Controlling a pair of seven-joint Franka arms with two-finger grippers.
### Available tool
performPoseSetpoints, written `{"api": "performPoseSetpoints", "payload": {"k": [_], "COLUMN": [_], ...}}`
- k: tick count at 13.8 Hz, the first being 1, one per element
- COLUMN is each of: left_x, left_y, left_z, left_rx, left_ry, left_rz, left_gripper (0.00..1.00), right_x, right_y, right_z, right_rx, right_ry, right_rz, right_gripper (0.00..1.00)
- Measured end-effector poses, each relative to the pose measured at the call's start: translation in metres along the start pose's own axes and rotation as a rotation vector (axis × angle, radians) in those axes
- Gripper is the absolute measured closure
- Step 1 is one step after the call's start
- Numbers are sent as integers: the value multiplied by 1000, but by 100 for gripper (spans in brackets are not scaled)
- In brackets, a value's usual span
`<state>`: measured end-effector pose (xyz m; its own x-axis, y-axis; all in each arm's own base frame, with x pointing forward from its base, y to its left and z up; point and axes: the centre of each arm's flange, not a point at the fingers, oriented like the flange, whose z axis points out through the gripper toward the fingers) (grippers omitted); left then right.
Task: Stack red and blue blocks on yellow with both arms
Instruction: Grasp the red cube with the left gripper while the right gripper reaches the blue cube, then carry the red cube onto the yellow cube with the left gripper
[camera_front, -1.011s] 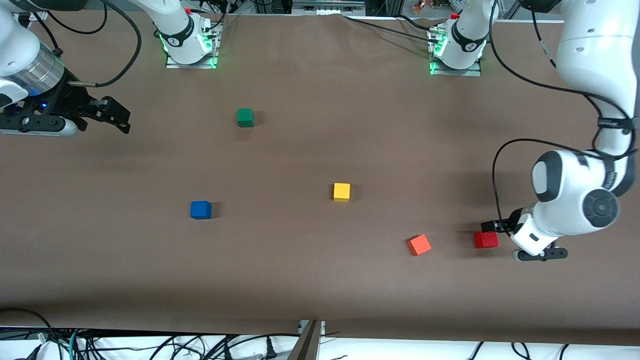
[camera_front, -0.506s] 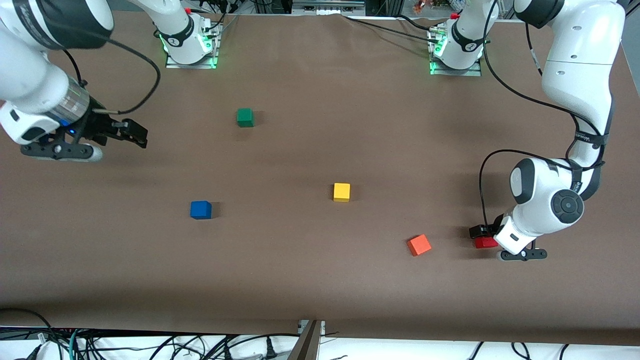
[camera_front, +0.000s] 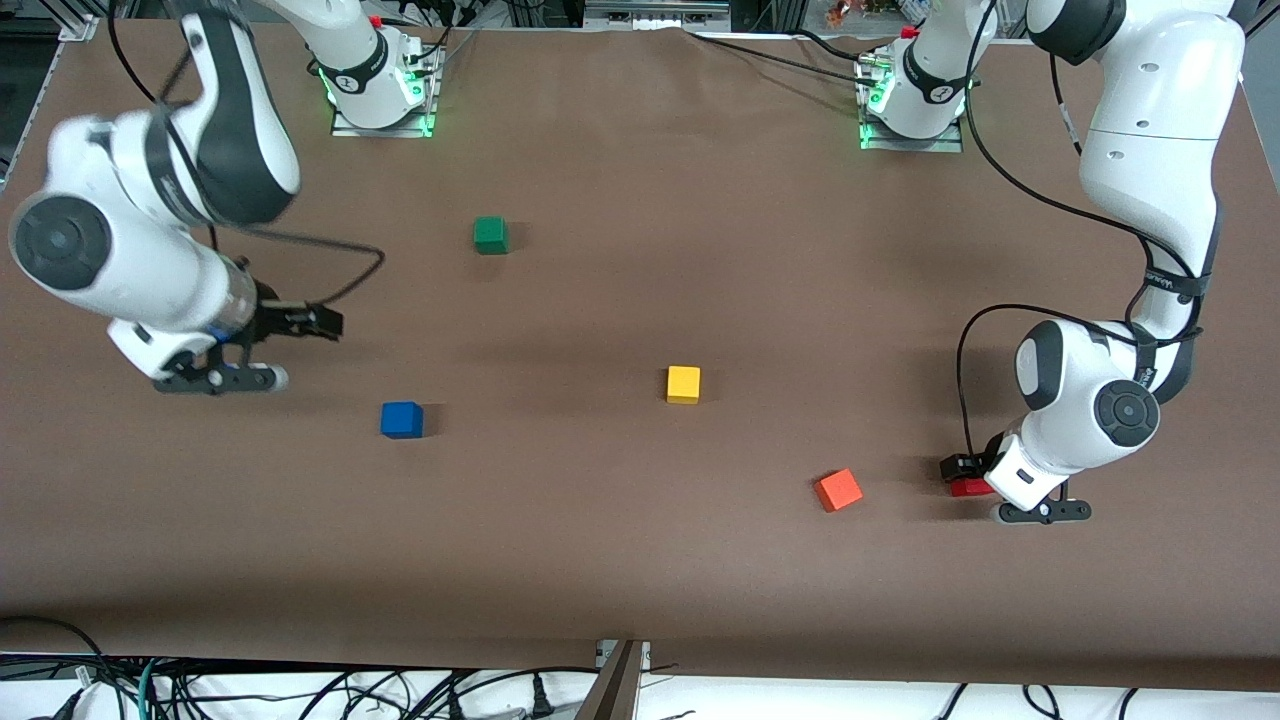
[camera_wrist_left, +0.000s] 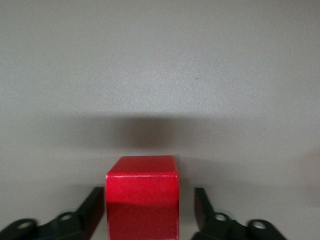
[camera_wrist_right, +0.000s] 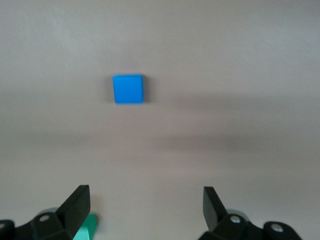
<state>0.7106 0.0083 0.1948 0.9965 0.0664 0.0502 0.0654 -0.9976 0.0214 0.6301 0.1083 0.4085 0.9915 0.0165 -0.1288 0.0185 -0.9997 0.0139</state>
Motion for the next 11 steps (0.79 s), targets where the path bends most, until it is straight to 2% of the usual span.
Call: {"api": "performPoseSetpoints", "payload": {"k": [1,2,6,9,11], "left_x": [1,3,23,25,16], "left_y": [-1,-1,21,81,145], "left_z": [-1,-4,-43,-89,-118], "left_rx": [0,-1,-14,-18,-20], "left_ry": [4,12,72,49,24], "left_rz": [-1,-1,22,75,68], "left_gripper": [39,44,44,44,44], "right_x": [13,25,50,55,56], "right_y": [-5,-9,-14,-15,-17], "right_z": [25,53,131,162,168], "right_rx": [19,26,3,0,27], "right_ry": [8,19,31,27,28], "right_rz": [10,16,22,28,47], "right_gripper": [0,0,0,0,1]}}
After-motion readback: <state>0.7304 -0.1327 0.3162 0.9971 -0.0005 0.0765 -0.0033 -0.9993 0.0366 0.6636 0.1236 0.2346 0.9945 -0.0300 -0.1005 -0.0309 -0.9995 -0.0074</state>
